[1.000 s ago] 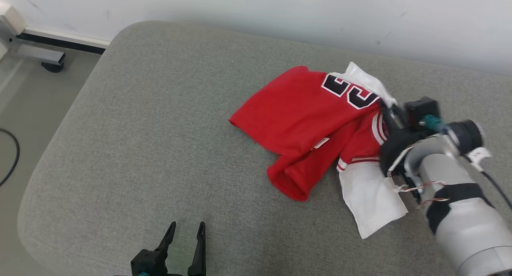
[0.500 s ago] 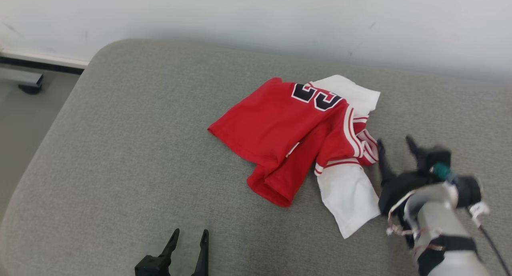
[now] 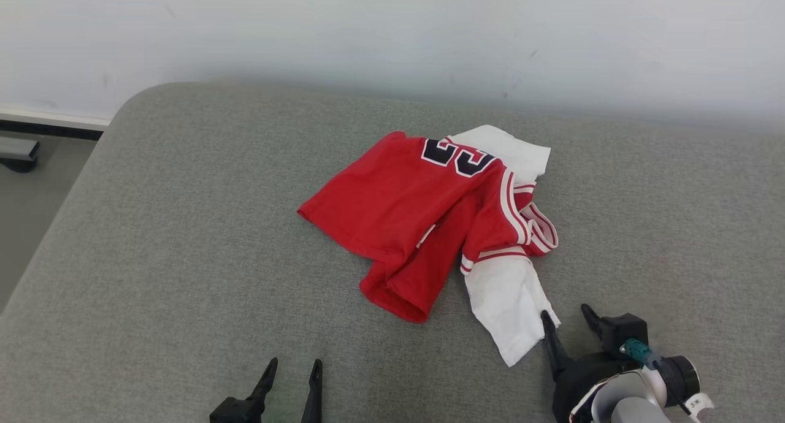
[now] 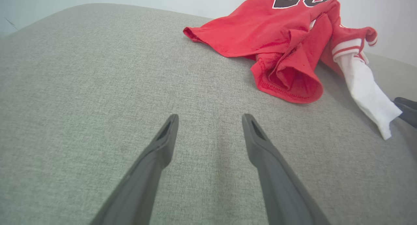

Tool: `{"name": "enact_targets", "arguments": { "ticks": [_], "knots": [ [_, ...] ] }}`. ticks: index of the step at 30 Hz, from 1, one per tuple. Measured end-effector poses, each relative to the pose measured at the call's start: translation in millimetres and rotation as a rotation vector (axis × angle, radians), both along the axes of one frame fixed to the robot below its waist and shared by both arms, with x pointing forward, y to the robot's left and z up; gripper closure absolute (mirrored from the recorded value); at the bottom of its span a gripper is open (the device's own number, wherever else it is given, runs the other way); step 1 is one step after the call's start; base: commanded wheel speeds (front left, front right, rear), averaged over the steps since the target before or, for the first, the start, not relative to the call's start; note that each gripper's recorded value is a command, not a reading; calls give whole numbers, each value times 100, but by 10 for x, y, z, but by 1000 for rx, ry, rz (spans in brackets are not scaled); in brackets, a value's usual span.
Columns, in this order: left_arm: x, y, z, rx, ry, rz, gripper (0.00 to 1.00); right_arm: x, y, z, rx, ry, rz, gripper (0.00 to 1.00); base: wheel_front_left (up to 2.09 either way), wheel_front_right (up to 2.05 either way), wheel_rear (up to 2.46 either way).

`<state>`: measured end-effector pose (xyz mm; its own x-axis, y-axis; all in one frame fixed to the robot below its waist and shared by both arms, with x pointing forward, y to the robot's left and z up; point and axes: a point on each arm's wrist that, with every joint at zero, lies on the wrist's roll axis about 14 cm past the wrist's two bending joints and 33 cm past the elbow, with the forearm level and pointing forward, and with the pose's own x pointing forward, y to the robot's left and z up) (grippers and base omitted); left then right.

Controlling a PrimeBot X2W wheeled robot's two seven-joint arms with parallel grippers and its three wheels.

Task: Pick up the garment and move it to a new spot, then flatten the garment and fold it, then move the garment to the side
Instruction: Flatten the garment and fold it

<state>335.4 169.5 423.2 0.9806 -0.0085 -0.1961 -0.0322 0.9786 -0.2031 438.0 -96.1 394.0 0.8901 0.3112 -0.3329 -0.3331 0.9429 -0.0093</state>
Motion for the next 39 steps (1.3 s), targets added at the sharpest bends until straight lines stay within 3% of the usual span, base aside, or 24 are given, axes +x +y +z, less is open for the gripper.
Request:
{"name": "enact_targets", "arguments": {
  "ticks": [5, 6, 7, 8, 13, 21, 28, 29, 30, 31, 39],
  "knots": [
    [-31, 40, -7, -1, 3, 14, 0, -27, 189, -56, -6, 22, 57, 0, 0, 0, 0],
    [-39, 58, -8, -1, 4, 20, 0, -42, 230, -71, -6, 27, 67, 16, 0, 0, 0],
    [-51, 74, -12, -1, 5, 26, 0, -59, 257, -86, -10, 32, 78, 65, 0, 0, 0],
    [-72, 88, -24, -2, 9, 32, 0, -73, 269, -97, -14, 36, 84, 100, 0, 0, 0],
    [-113, 123, -40, -2, 13, 42, 0, -66, 190, -58, -9, 30, 60, 100, 0, 0, 0],
    [-97, -16, 1, -12, -6, -7, 0, 84, -581, 420, 7, -132, -143, 100, 0, 0, 0],
    [-56, -224, 44, -20, -22, -74, 0, -177, -1096, 551, -27, -189, -259, 100, 0, 0, 0],
    [-45, -256, 52, -22, -24, -85, 0, -242, -1154, 497, -38, -174, -271, 92, 0, 0, 0],
    [-37, -291, 56, -23, -26, -96, 0, -302, -1205, 441, -48, -157, -284, 36, 0, 0, 0],
    [-29, -323, 58, -25, -26, -106, 0, -357, -1249, 395, -48, -142, -300, 0, 0, 0, 0],
    [107, -503, 112, -43, -39, -163, 0, -401, -1141, 437, -23, -164, -311, 0, 0, 0, 0]
  ]
}}
